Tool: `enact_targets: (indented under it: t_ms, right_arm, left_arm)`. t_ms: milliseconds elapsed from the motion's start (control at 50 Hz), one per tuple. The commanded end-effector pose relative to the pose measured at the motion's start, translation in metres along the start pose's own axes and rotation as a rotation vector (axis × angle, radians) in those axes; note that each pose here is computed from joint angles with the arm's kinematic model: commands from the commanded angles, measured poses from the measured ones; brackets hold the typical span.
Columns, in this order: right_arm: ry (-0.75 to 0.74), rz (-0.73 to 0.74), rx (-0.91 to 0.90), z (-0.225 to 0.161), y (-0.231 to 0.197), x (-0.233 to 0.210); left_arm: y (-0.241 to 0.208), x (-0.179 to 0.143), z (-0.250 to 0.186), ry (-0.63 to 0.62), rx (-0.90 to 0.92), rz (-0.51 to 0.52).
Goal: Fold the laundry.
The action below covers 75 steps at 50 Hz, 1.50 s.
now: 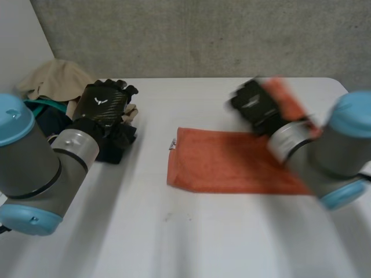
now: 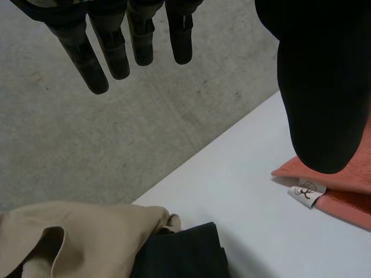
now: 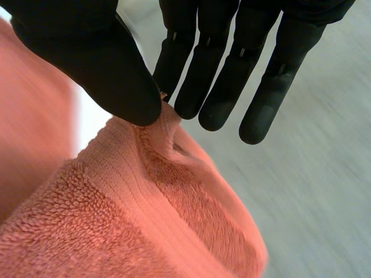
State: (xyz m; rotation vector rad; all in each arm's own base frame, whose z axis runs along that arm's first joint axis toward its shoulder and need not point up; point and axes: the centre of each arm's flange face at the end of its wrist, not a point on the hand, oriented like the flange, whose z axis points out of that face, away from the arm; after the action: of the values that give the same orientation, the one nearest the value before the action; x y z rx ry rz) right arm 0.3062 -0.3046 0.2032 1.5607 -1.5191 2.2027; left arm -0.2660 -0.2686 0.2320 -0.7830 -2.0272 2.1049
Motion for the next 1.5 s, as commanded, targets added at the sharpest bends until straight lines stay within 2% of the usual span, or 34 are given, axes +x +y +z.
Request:
enact_targets:
  t_ms: [20, 40, 80, 180, 260, 280, 340, 420, 500, 580, 640, 760, 840, 860, 940, 1020, 1100, 1180, 1220, 1300, 1320, 1400, 1500]
  right_arm:
    - [-0.323, -0.042, 0.135, -0.011, -0.028, -0.124]
    - [-0.358, -0.047, 0.133, -0.016, -0.028, -0.139]
    - [-0.365, -0.050, 0.117, -0.018, -0.023, -0.141]
    - [-0.308, 0.006, 0.083, -0.019, -0.029, -0.125]
    - [-0.097, 0.177, -0.027, -0.017, -0.019, -0.053]
    - [-0.010, 0.264, -0.081, -0.021, -0.005, -0.023]
    - [0.037, 0.379, -0.173, -0.033, 0.012, -0.004]
    - [0.009, 0.505, -0.395, -0.061, 0.050, -0.004]
    - [0.030, 0.465, -0.511, -0.076, 0.085, 0.001]
    - [0.019, 0.336, -0.605, -0.085, 0.120, 0.003]
    - [0.024, 0.313, -0.611, -0.082, 0.124, 0.005]
    - [0.103, 0.275, -0.537, -0.065, 0.117, 0.025]
    - [0.109, 0.224, -0.404, -0.043, 0.077, 0.027]
    - [0.086, 0.207, -0.329, -0.032, 0.051, 0.019]
    - [-0.015, 0.181, -0.157, -0.016, -0.005, -0.019]
    - [-0.140, 0.171, -0.024, -0.012, -0.039, -0.072]
    - [-0.227, 0.175, 0.007, -0.010, -0.042, -0.110]
    - [-0.189, 0.202, -0.083, -0.002, -0.029, -0.113]
    - [-0.151, 0.238, -0.109, -0.004, -0.032, -0.105]
    - [-0.046, 0.405, -0.135, -0.005, -0.037, -0.071]
    - [0.005, 0.499, -0.151, -0.006, -0.030, -0.050]
    - [0.088, 0.711, -0.178, -0.013, -0.019, -0.007]
    - [0.029, 0.838, -0.264, -0.019, -0.010, 0.006]
  left_arm:
    - [0.007, 0.001, -0.007, 0.002, -0.015, -0.018]
    - [0.008, 0.002, -0.007, 0.003, -0.016, -0.017]
    - [0.008, 0.004, -0.007, 0.009, -0.017, -0.017]
    - [0.002, 0.007, -0.003, 0.017, 0.009, -0.017]
    - [-0.006, 0.021, 0.005, 0.059, 0.053, -0.017]
    - [-0.009, 0.031, 0.007, 0.087, 0.072, -0.017]
    - [-0.015, 0.048, 0.007, 0.129, 0.093, -0.015]
    - [-0.017, 0.079, 0.011, 0.200, 0.112, -0.017]
    - [-0.013, 0.096, 0.012, 0.238, 0.106, -0.015]
    - [-0.011, 0.103, 0.009, 0.258, 0.101, -0.016]
    - [-0.012, 0.102, 0.007, 0.255, 0.100, -0.016]
    - [-0.019, 0.094, 0.002, 0.240, 0.110, -0.016]
    - [-0.027, 0.076, -0.001, 0.200, 0.124, -0.019]
    - [-0.027, 0.069, -0.001, 0.182, 0.122, -0.019]
    - [-0.029, 0.050, -0.004, 0.133, 0.120, -0.019]
    - [-0.021, 0.036, -0.003, 0.095, 0.095, -0.022]
    - [-0.014, 0.028, -0.001, 0.075, 0.071, -0.040]
    - [-0.012, 0.028, 0.003, 0.076, 0.067, -0.095]
    - [-0.012, 0.027, 0.006, 0.076, 0.067, -0.117]
    - [-0.013, 0.032, 0.018, 0.086, 0.078, -0.164]
    - [-0.016, 0.035, 0.024, 0.094, 0.088, -0.178]
    - [-0.024, 0.059, 0.029, 0.155, 0.100, -0.201]
    - [-0.017, 0.093, 0.036, 0.236, 0.047, -0.219]
